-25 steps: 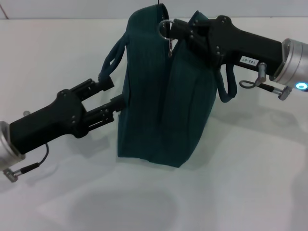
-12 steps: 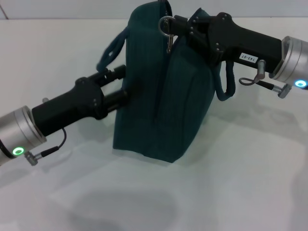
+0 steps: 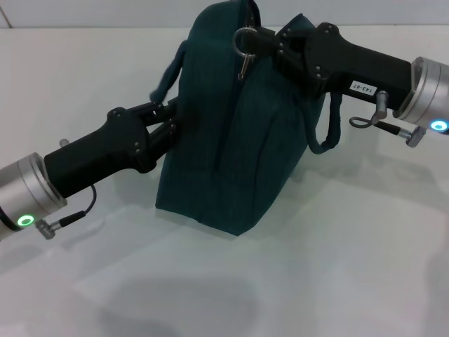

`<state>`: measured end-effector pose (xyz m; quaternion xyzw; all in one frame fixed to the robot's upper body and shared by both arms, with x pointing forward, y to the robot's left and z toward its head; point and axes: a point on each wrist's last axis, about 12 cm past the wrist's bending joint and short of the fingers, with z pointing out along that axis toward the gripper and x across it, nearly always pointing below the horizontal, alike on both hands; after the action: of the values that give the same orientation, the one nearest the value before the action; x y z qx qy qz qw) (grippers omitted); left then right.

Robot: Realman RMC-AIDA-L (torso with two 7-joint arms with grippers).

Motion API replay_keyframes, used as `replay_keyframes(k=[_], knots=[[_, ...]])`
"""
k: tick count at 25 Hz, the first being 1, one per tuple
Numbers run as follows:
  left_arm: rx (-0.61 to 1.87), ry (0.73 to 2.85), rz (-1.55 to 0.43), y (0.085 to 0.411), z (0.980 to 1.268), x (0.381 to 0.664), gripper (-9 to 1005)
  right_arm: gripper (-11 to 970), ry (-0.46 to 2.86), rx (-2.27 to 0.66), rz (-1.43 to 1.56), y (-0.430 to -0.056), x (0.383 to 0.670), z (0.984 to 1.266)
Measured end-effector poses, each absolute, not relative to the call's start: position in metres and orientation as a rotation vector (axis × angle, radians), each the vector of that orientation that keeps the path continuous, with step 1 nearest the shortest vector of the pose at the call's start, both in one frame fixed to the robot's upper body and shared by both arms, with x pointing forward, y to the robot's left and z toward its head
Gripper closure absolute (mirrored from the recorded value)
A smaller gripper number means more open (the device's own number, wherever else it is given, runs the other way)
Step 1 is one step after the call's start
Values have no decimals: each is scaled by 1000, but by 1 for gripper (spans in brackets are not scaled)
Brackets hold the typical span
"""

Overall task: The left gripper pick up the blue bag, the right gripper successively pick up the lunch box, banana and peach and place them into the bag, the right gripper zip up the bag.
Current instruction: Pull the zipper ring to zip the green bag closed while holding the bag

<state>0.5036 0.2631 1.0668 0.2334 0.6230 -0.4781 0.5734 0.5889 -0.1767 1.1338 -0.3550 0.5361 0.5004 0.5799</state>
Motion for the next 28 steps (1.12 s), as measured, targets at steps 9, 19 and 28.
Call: replay_keyframes(k=[9, 19, 28], knots=[[619, 1461, -1136, 257, 1067, 504, 903, 958, 1252, -823, 1169, -177, 589, 1134], [682, 1475, -1155, 252, 1067, 505, 940, 958, 1232, -791, 1157, -180, 592, 1138], [737, 1450, -1200, 249, 1070, 501, 941, 957, 1250, -764, 1132, -183, 595, 1137]])
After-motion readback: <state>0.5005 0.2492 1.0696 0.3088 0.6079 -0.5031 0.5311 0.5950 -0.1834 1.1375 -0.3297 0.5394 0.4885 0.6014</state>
